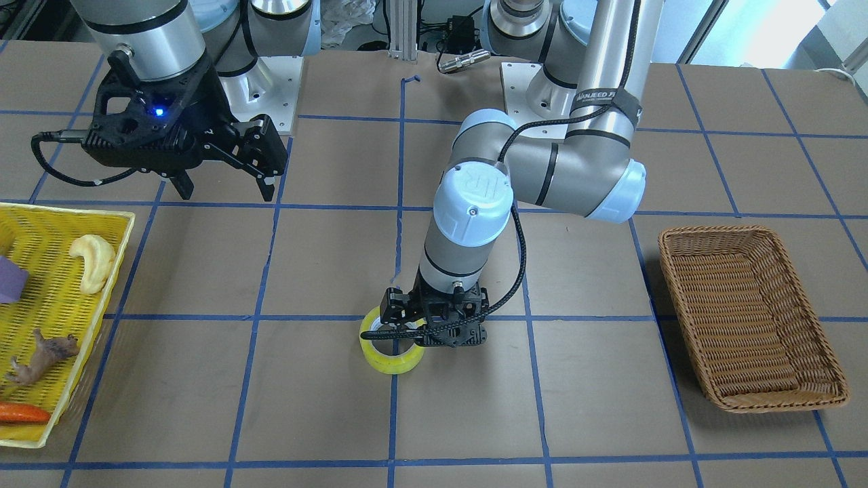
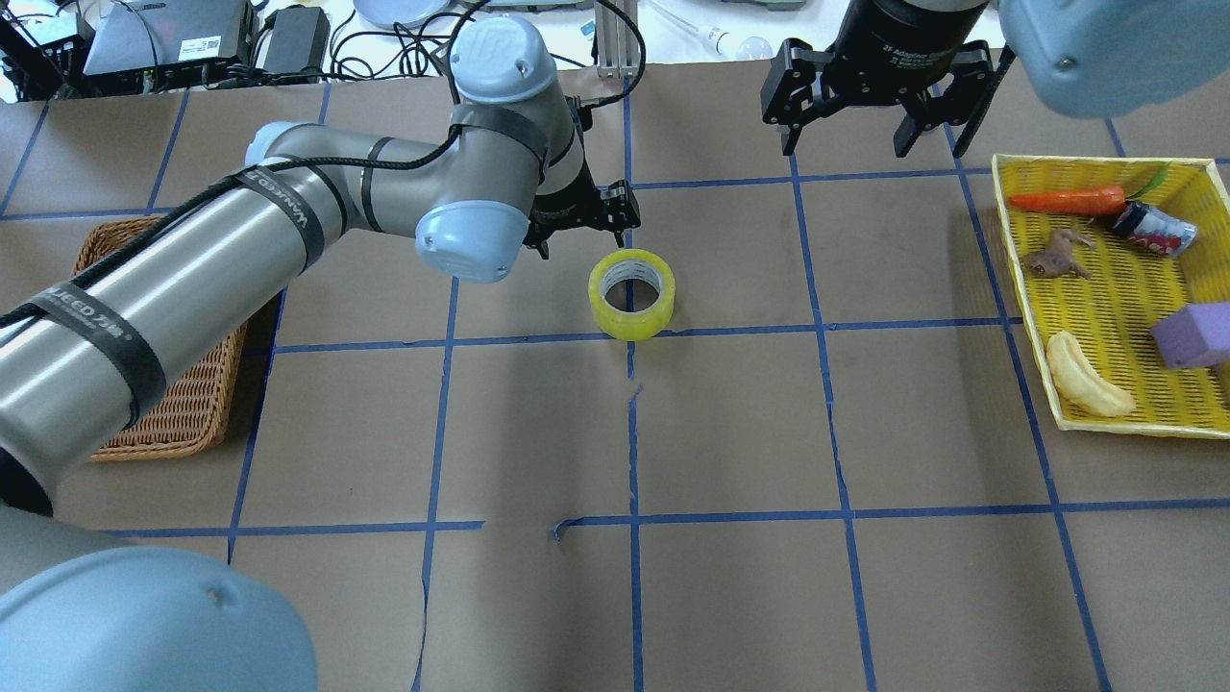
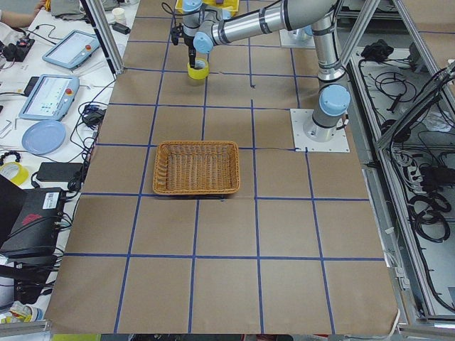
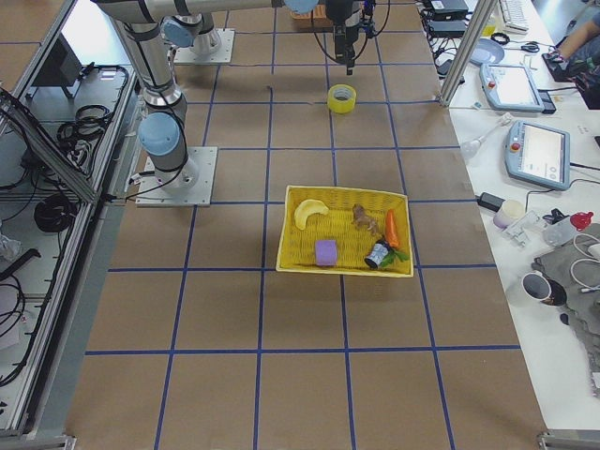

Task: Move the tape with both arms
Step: 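Reach the left gripper over the tape roll and grasp its rim, then lift the tape roll with the left gripper and carry it toward the wicker basket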

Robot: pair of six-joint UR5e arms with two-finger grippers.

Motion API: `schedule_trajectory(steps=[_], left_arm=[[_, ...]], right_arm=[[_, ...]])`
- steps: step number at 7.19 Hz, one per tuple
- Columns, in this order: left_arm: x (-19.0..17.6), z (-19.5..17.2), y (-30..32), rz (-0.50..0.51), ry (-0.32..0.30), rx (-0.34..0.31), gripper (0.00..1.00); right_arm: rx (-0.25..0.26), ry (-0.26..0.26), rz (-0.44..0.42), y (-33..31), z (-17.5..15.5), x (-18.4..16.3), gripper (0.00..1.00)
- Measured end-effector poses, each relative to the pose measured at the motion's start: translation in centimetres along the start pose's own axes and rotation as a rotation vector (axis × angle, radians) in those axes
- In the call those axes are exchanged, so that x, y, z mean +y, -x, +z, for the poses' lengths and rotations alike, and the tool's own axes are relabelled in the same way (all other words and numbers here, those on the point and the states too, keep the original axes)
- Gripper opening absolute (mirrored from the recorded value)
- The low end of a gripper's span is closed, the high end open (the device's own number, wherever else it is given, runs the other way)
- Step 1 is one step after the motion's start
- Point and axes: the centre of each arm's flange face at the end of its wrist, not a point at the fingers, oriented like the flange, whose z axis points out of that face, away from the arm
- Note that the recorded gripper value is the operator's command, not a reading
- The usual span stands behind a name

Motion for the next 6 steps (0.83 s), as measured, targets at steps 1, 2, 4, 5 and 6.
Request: schedule_trajectory(steps=[1, 2, 4, 5, 6], left_arm=[[0.3, 1.8, -0.2, -0.003, -0.014, 0.010, 0.98], [0.5, 3.4, -0.1, -0.013, -0.010, 0.007, 0.85], [0.8, 6.1, 0.4, -0.018, 0.010, -0.030, 0.37], [1.0, 7.0, 0.4, -0.021, 0.028, -0.027, 0.19], [1.3, 7.3, 0.1, -0.021, 0.044, -0.008, 0.13]], right_arm=[[0.000, 0.000, 0.000, 0.0, 0.0, 0.0, 1.00], [-0.002, -0.001, 0.000, 0.1, 0.0, 0.0, 1.00], [-0.003, -0.001, -0.002, 0.1, 0.0, 0.0, 1.00], [-0.002, -0.001, -0.002, 0.1, 0.0, 0.0, 1.00], [-0.002, -0.002, -0.002, 0.1, 0.0, 0.0, 1.00]])
